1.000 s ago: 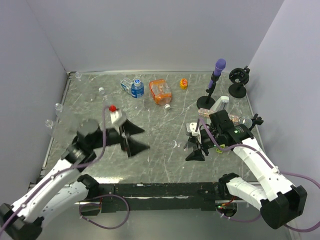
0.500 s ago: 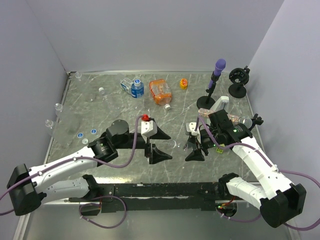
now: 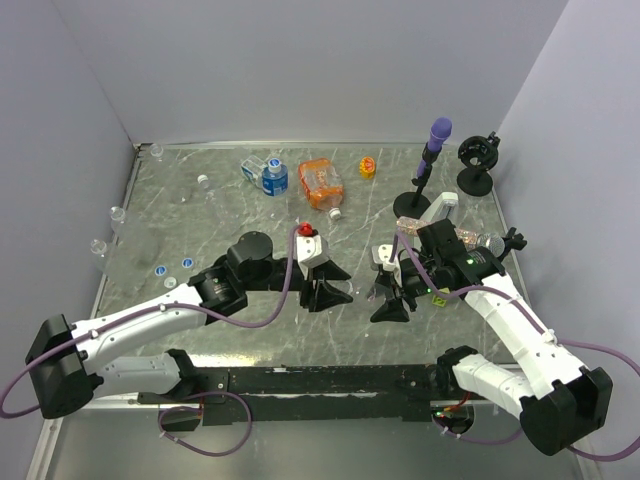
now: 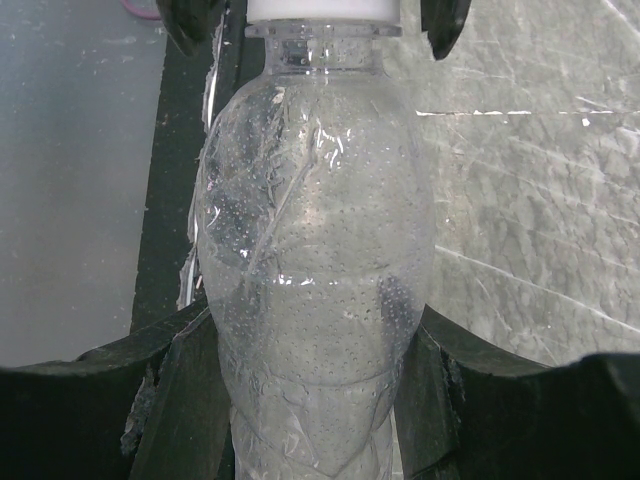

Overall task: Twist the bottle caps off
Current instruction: Place the plastic bottle at the center of the board.

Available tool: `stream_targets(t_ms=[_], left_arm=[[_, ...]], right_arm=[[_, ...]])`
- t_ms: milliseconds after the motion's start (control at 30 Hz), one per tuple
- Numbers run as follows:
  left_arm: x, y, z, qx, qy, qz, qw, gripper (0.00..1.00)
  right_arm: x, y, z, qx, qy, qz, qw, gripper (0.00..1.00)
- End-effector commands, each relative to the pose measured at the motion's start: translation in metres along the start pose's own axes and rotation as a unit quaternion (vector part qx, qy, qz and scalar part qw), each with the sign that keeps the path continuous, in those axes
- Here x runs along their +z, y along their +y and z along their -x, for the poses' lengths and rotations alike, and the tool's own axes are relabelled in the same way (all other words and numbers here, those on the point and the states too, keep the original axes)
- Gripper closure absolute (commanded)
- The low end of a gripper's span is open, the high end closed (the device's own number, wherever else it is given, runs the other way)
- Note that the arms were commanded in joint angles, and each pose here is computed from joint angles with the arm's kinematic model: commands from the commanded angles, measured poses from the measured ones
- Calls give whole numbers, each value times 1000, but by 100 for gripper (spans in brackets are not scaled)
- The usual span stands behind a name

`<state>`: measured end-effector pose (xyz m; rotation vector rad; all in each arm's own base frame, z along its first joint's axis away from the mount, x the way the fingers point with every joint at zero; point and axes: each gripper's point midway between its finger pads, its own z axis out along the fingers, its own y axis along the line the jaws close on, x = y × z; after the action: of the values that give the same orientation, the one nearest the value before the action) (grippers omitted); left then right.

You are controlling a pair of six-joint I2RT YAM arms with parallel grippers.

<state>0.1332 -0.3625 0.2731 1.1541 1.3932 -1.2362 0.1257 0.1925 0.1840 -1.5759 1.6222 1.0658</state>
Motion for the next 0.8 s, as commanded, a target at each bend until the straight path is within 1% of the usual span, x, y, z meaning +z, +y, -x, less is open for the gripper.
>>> stream_targets(t_ms=[0, 233, 367, 433, 500, 533, 567, 600, 667, 733, 767], left_arm=[[1, -5, 16, 20, -11, -11, 1000, 46], [1, -4, 9, 19, 1, -12, 1000, 47], [3, -5, 9, 17, 4, -18, 1000, 62], [4, -6, 8, 13, 8, -21, 1000, 72], [5, -6, 9, 8, 8, -20, 1000, 88], [4, -5, 11, 5, 6, -17, 1000, 92], [4, -5, 11, 0, 5, -14, 1000, 99], [4, -5, 13, -5, 5, -12, 1000, 99], [1, -3, 13, -15, 6, 0, 1000, 99], [-4, -4, 13, -26, 6, 10, 1000, 99], [-9, -4, 13, -31, 6, 17, 999, 99]], right_arm=[[-2, 0, 13, -26, -21, 2, 999, 82], [-2, 0, 14, -25, -20, 3, 999, 82], [-2, 0, 14, -25, -20, 3, 999, 82], [-2, -1, 14, -25, -20, 3, 999, 81], [-2, 0, 14, -24, -20, 3, 999, 81], [-2, -1, 14, -23, -20, 3, 1000, 76], [-2, 0, 13, -23, -20, 2, 1000, 71], [-2, 0, 14, -22, -21, 2, 1000, 67], [-2, 1, 15, -24, -23, 3, 999, 52], [-3, 1, 16, -24, -26, 2, 999, 31], [-4, 3, 19, -23, -30, 3, 999, 14]])
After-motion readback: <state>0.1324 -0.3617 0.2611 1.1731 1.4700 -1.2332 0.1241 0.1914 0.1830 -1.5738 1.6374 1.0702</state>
